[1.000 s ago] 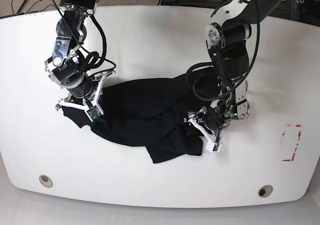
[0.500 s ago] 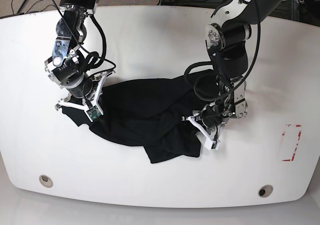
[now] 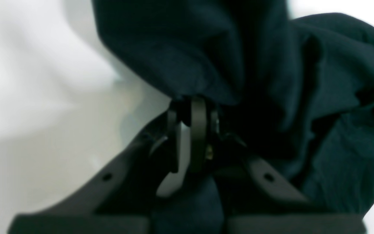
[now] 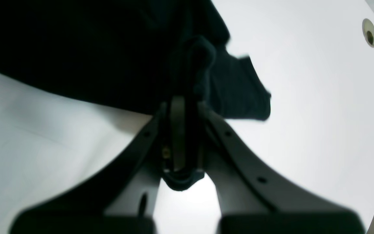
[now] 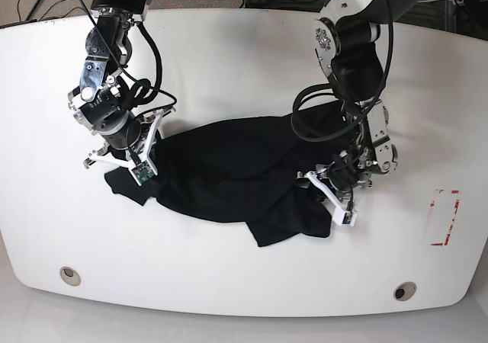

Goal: Layout the t-shirt on the table in an organized manner, then fold the t-shirt properly
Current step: 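Pull the grasped fold away from the right gripper, stretching the shirt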

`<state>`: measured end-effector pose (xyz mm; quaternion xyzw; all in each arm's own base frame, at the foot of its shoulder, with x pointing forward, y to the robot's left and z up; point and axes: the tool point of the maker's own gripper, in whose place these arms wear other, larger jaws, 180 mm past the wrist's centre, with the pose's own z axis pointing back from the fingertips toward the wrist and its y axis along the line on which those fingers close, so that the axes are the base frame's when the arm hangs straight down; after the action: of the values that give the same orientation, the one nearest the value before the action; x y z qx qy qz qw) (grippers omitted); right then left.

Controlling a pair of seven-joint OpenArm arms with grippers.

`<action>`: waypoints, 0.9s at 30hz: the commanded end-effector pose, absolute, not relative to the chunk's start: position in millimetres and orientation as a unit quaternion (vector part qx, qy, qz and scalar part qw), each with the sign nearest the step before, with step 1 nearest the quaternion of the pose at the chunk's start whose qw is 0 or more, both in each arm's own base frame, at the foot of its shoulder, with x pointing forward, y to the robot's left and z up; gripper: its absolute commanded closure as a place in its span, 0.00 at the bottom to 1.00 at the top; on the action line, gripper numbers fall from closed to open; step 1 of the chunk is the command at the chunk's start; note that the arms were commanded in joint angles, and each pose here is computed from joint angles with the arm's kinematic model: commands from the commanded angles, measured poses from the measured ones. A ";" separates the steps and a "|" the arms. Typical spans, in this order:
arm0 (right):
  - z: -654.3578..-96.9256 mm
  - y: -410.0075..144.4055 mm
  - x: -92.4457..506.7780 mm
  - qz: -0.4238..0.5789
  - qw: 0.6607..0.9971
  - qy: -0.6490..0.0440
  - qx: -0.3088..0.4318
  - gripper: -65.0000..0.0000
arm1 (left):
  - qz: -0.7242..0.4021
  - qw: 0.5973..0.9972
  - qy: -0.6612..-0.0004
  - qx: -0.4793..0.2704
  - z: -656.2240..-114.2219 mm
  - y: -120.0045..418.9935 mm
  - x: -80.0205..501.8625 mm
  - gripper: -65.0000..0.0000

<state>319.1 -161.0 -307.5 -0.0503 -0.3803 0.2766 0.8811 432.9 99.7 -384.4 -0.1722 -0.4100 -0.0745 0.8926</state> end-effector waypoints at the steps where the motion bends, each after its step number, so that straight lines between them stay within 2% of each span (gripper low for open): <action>1: -292.5 -161.8 327.2 0.276 0.870 -0.405 -0.056 1.00 | -0.092 0.876 -0.449 -0.150 -349.8 110.9 438.9 0.98; 16: -290.9 -162.5 329.0 0.277 0.869 -0.406 -0.058 1.00 | -0.141 0.892 -0.425 0.054 -310.8 205.8 338.5 0.98; 27: -291.2 -159.9 329.1 0.279 0.868 -0.407 -0.054 1.00 | -0.176 0.913 -0.352 0.108 -337.3 240.6 272.4 0.96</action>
<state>320.9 -160.4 -305.7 -0.0506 -0.3828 0.2777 0.8797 266.7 236.4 -350.3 0.0977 -0.3314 -0.1716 0.9226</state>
